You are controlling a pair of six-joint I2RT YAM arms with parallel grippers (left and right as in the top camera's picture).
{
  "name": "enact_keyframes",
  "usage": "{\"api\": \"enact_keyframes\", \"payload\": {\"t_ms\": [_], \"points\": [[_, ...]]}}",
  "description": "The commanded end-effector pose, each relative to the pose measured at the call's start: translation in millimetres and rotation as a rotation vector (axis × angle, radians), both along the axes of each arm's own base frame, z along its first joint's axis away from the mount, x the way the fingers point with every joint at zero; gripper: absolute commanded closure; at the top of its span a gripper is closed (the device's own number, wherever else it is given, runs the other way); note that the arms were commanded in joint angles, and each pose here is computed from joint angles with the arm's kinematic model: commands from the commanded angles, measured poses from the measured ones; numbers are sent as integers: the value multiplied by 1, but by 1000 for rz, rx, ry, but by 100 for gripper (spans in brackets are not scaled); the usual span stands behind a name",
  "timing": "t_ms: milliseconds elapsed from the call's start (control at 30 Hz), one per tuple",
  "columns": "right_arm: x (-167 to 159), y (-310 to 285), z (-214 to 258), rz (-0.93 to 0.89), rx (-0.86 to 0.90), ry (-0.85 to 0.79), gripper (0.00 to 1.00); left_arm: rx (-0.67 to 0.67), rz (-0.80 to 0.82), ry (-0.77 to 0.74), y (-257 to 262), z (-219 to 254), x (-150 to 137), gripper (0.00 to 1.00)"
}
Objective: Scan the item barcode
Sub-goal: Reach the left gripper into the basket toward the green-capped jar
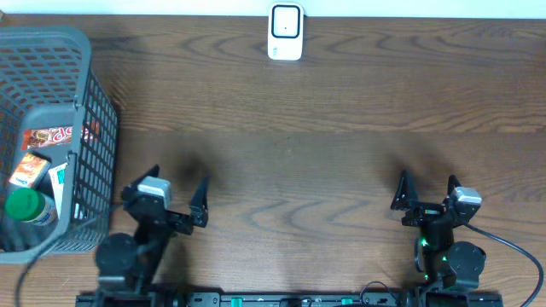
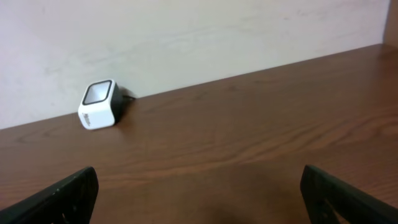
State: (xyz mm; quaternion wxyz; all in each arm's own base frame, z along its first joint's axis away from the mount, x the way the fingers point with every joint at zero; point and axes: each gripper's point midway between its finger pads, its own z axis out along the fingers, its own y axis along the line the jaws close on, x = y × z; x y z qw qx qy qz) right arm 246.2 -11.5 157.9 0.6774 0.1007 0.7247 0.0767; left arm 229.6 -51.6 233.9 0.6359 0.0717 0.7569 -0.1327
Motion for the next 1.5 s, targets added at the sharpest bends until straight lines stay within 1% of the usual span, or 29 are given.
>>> {"api": "enact_keyframes", "payload": {"t_ms": [0, 100, 200, 300, 333, 433, 567, 700, 800, 867, 1000, 1133, 1333, 1467], "points": [[0, 0, -1, -5, 0, 2, 1, 0, -32, 53, -5, 48, 2, 3], [0, 0, -1, -5, 0, 2, 1, -2, -45, 234, -7, 67, 3, 3], [0, 0, -1, -5, 0, 2, 1, -9, -48, 420, -8, 76, -1, 3], [0, 0, -1, -5, 0, 2, 1, -56, -117, 523, -21, 75, -1, 3], [0, 0, -1, -5, 0, 2, 1, -66, -139, 531, -25, 76, 1, 3], [0, 0, -1, -5, 0, 2, 1, -67, -102, 542, -20, 81, 9, 3], [0, 0, -1, -5, 0, 2, 1, -120, 182, 532, 21, 110, 29, 2], [0, 0, -1, -5, 0, 2, 1, -137, 383, 515, 62, 149, 39, 3], [0, 0, -1, -5, 0, 2, 1, -214, 576, 519, 105, 171, 42, 3], [0, 0, -1, -5, 0, 2, 1, -279, 714, 533, 134, 176, 38, 2], [0, 0, -1, -5, 0, 2, 1, -469, 1058, 580, 203, 160, 13, 3], [0, 0, -1, -5, 0, 2, 1, -654, 1299, 628, 250, 135, -13, 3], [0, 0, -1, -5, 0, 2, 1, -724, 1544, 682, 299, 108, -46, 3], [0, 0, -1, -5, 0, 2, 1, -711, 1616, 760, 313, 83, -49, 3]]}}
